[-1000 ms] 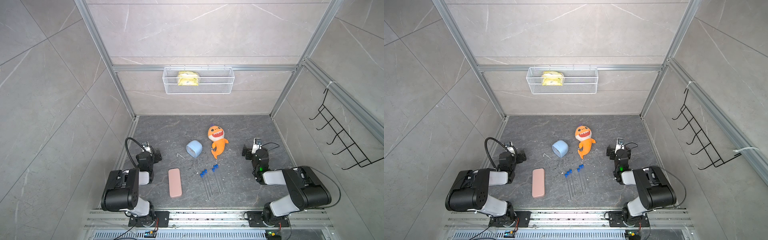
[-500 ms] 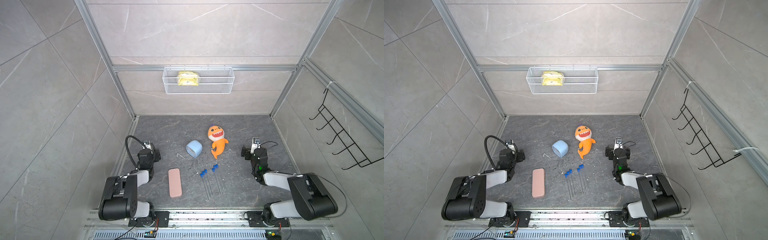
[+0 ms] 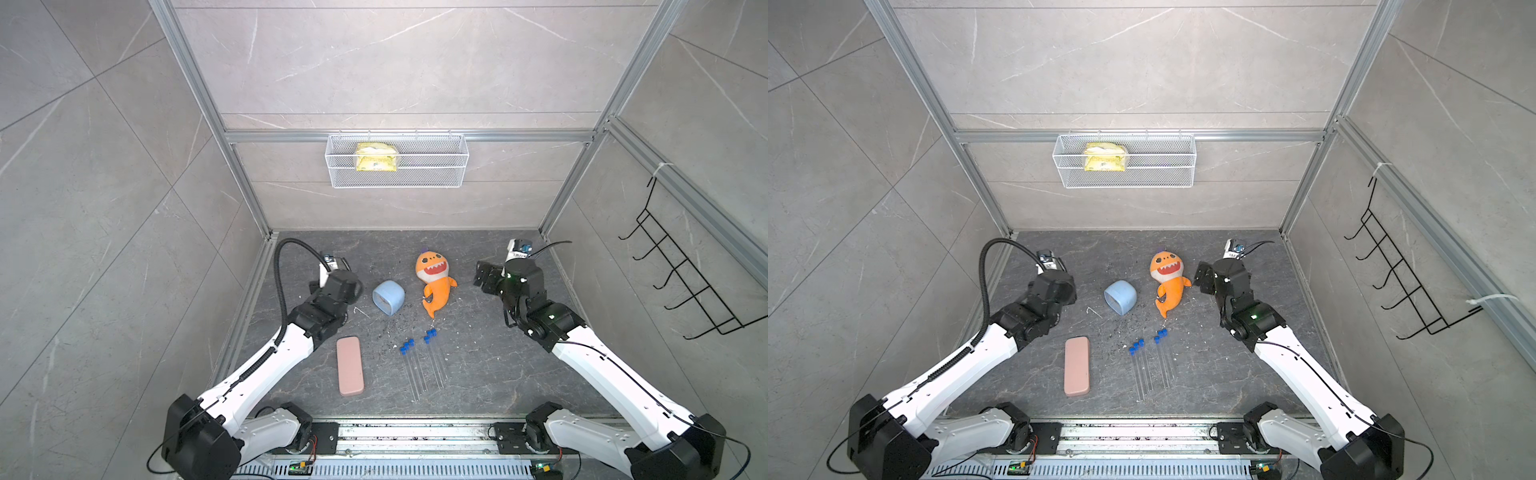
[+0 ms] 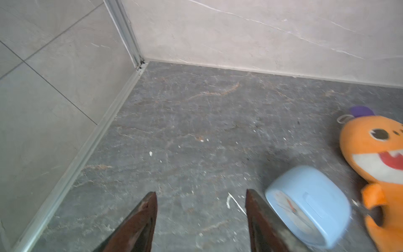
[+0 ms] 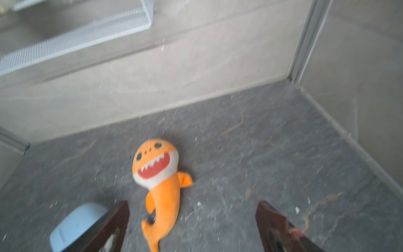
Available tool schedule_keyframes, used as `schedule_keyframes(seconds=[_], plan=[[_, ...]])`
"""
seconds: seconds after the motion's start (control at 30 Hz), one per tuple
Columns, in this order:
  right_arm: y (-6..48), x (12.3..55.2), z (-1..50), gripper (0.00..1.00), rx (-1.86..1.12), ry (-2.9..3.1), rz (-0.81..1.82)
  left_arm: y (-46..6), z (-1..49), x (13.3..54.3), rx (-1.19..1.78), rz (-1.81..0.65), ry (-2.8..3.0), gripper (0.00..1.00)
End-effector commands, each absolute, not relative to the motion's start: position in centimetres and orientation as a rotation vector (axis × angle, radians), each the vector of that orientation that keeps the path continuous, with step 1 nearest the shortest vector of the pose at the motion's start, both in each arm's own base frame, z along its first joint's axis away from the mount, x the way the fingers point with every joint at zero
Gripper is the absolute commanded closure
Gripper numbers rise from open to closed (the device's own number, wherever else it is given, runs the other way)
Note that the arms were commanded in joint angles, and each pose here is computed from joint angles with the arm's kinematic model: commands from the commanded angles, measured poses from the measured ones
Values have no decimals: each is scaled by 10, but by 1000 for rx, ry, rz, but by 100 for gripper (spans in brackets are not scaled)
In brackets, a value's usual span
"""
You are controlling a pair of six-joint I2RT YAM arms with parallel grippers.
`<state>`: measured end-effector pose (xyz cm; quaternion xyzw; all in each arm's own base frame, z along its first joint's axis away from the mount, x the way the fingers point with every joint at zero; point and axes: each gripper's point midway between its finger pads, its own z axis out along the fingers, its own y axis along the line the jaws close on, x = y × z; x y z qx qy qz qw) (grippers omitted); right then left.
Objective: Remove stoppers from test tubes
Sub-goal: Pick up the test tube at the center of the board.
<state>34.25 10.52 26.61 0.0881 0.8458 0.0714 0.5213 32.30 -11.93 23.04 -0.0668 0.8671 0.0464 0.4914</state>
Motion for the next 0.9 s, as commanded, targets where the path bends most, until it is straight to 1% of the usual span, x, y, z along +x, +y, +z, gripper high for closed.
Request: schedule_keyframes(seconds=[0.0,0.2,0.3,0.4,0.5,0.6,0.8,0.87], plan=[[123,309,235,8,203,2187,272,-140,204,282,-243,227,2223,36],[132,277,227,9,148,2219,331,-223,168,225,-288,255,2308,37],[128,267,226,9,140,2222,342,-262,153,199,-305,188,2335,37],[126,260,223,9,129,2228,354,-286,135,179,-327,138,2376,38],[125,256,219,9,111,2241,341,-296,112,168,-387,115,2441,39],[124,256,217,8,86,2249,323,-295,100,166,-432,70,2467,41],[124,255,212,8,74,2253,314,-279,81,168,-521,13,2523,45],[125,255,209,8,74,2259,315,-275,76,169,-536,9,2542,50]])
